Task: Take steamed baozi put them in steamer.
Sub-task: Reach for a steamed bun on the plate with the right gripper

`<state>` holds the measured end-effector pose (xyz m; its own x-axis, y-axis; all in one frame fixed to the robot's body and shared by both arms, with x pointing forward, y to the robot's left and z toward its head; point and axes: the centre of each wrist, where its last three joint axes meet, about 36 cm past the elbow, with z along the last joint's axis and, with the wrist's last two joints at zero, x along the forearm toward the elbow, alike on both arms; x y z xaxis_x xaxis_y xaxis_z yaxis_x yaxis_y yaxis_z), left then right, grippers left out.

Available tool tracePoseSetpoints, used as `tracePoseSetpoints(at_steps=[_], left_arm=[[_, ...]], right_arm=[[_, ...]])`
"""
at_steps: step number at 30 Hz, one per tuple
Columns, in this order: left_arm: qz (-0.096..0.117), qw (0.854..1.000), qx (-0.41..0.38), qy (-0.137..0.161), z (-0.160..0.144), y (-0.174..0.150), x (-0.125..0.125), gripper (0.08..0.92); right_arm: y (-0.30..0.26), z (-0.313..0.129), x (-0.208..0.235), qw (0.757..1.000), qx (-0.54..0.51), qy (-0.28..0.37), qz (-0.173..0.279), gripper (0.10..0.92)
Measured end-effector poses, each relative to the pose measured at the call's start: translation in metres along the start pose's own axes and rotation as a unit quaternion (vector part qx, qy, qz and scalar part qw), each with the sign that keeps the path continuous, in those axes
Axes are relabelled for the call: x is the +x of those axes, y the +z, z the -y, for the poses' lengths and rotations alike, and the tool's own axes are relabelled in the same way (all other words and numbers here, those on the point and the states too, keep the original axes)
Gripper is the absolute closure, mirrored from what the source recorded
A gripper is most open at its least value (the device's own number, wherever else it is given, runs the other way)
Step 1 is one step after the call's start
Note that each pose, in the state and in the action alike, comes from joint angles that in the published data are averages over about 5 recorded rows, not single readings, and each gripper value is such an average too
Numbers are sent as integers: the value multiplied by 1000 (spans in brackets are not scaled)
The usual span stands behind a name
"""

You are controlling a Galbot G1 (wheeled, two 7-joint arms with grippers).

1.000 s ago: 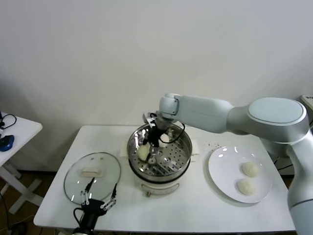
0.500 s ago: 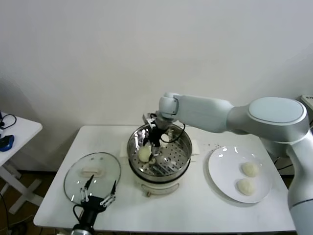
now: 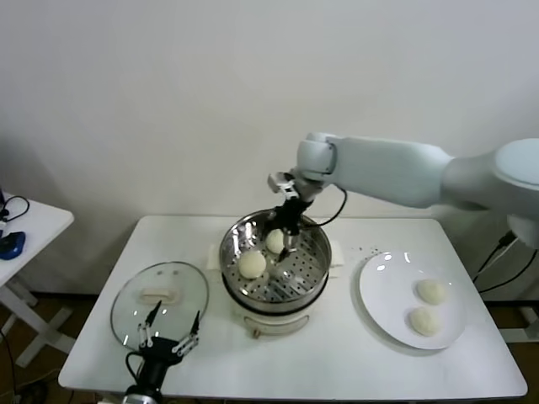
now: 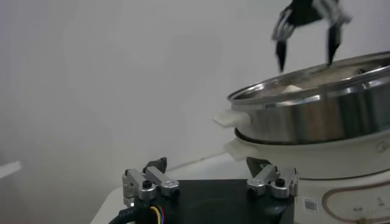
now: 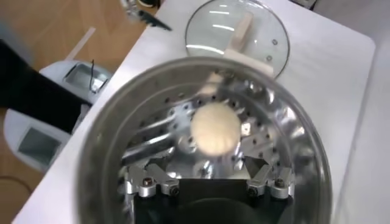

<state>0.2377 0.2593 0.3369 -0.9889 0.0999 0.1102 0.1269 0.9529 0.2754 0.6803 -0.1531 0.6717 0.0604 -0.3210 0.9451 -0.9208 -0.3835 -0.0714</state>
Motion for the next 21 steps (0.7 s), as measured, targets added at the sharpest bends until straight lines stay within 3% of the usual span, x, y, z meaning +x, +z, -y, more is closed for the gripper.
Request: tracePoseSetpoints(at_steps=[10,21], left_arm=[[-2,1000,-5,2,-2,-1,-1,177],[-2,1000,-4,-6,-2,-6,2,177]], right_arm=[[113,-86,51,998,-45,19,-29,200],[207,-166,12,995,-85,24,-55,200]])
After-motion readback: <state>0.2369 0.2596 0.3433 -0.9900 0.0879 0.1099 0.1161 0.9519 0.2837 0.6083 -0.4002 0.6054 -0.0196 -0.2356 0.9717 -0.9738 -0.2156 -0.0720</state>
